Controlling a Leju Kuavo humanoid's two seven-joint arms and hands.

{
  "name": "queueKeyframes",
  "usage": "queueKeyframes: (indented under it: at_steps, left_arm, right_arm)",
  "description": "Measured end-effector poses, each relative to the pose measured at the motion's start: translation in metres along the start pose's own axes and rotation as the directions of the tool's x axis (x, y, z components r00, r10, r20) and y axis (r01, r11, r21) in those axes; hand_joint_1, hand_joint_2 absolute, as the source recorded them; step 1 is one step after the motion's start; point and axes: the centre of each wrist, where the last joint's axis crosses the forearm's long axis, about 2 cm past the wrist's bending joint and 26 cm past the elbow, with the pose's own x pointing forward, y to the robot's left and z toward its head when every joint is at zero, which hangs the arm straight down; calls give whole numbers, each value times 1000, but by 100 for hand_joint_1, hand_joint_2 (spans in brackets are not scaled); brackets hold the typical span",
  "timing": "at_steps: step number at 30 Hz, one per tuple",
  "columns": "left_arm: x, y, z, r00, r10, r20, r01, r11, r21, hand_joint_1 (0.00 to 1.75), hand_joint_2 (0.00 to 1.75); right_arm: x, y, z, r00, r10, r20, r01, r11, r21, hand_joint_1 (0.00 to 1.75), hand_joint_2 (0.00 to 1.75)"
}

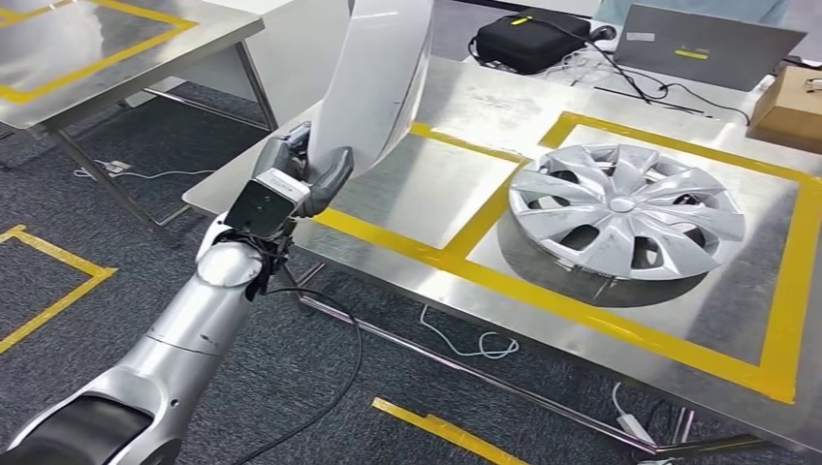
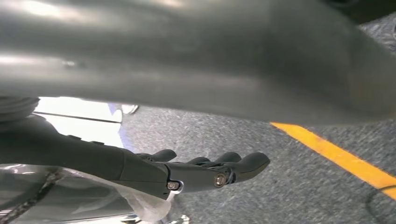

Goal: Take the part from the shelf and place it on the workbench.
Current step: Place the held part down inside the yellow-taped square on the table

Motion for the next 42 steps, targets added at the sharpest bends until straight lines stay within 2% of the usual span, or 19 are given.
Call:
queueKeyframes:
  at_steps: [5,9,23,29,36,42]
  left_arm:
    - [0,1,-1,1000,-20,-4,20,1000,-2,175,175]
    - [-4,1,2,997,-70,-42,70,998,-5,175,175]
    - [-19,-6,-1,958,-276,-82,270,960,-75,175,175]
    - [-37,-10,-20,889,-447,-97,419,882,-216,175,175]
    - [-50,-13,-38,809,-581,-85,524,780,-343,175,175]
    - [-61,-21,-38,749,-657,-89,558,697,-450,175,175]
  right_arm:
    - [-1,0,0,1000,1,-2,-1,1000,0,0,0]
    - [0,0,0,1000,2,-1,-2,1000,0,0,0]
    - [0,1,0,1000,26,0,-26,1000,2,0,0]
    - [2,0,1,999,42,5,-42,999,3,0,0]
    - [2,0,1,998,62,3,-62,998,6,0,0]
    - [2,1,1,997,80,1,-80,997,6,0,0]
